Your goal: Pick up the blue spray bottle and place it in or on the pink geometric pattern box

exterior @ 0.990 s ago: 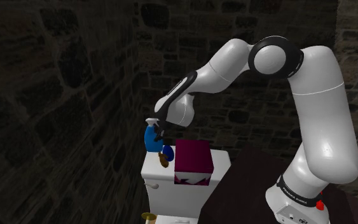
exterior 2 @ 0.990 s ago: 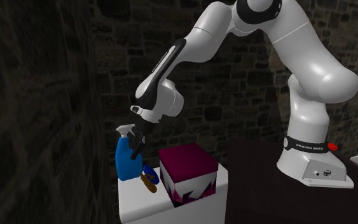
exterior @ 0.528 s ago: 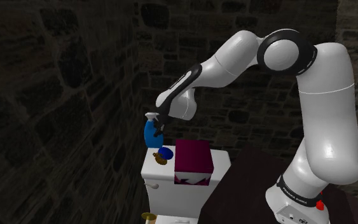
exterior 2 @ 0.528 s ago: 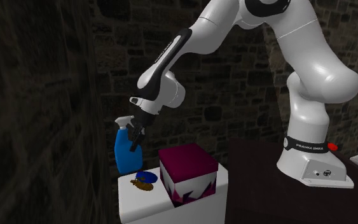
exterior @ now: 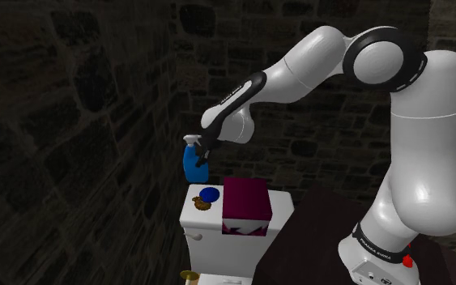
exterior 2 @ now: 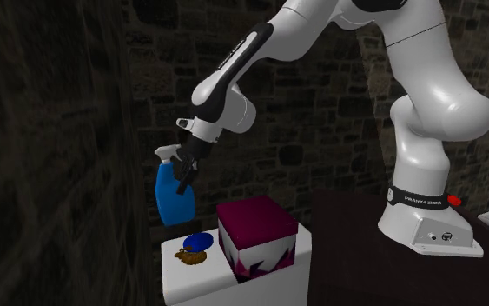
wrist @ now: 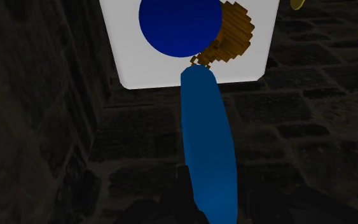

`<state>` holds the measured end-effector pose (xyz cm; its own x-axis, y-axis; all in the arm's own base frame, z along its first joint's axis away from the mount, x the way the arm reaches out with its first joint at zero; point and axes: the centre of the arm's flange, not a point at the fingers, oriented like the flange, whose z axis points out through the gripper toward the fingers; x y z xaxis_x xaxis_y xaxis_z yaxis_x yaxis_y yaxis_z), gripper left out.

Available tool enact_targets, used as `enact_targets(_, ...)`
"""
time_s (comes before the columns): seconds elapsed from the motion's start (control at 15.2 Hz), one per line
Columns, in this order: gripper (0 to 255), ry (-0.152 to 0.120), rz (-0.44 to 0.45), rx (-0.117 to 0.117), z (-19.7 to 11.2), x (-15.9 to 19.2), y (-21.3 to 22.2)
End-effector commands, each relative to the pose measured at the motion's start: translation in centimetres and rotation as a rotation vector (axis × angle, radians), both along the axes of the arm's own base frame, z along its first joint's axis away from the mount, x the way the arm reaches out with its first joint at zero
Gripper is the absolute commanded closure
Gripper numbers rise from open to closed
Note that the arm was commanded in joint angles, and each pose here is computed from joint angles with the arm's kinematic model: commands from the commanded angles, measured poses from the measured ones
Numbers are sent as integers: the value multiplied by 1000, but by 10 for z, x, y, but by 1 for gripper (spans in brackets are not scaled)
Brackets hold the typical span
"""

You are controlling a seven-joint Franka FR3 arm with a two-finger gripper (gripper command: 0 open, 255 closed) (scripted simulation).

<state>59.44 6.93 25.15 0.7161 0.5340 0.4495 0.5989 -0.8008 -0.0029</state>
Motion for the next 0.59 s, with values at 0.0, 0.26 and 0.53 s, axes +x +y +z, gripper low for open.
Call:
enact_targets(0.0, 255, 0, 0, 0, 11, 0, -1)
enact_targets(0.26, 255, 0, 0, 0, 32, 0, -1)
enact_targets(0.53, 255, 0, 0, 0, 53, 0, -1)
